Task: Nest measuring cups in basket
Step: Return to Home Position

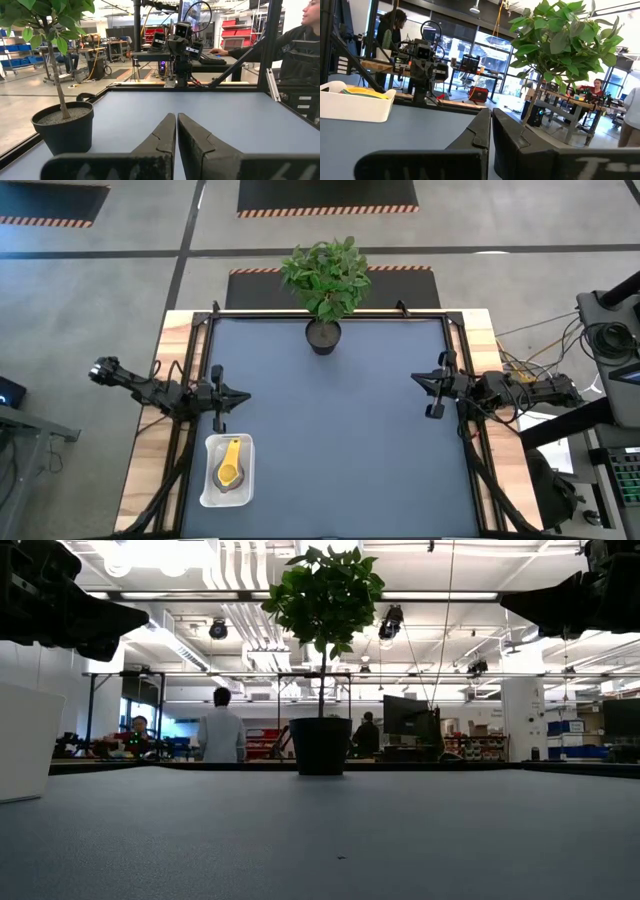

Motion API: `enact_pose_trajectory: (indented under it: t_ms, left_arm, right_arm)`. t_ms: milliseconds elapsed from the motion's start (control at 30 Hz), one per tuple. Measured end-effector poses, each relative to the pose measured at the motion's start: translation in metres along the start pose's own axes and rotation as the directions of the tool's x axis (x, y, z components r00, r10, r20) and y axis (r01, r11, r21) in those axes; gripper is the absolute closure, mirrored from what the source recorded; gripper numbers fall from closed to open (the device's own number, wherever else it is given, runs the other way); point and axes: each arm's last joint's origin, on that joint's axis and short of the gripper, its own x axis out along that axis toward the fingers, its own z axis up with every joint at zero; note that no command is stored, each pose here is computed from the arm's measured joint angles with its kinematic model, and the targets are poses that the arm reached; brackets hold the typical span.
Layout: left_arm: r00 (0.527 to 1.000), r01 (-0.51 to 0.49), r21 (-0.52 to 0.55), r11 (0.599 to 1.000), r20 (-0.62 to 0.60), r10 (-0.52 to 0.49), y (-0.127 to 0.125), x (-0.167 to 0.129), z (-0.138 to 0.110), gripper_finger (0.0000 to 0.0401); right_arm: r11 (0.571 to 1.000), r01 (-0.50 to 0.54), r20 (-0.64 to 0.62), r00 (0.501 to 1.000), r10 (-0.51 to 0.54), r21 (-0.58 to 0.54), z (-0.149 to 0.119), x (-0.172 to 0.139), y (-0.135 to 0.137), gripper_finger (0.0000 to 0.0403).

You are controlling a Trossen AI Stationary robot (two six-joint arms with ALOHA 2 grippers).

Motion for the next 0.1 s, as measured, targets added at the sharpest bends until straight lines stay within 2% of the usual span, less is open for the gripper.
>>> enact_pose_trajectory:
  t_ms: [100]
  left_arm:
    - [1.0,0.0,0.0,1.0,0.0,0.0,0.0,0.0,0.0,0.0401]
  right_arm:
    - [1.0,0.0,0.0,1.0,0.0,0.0,0.0,0.0,0.0,0.0394]
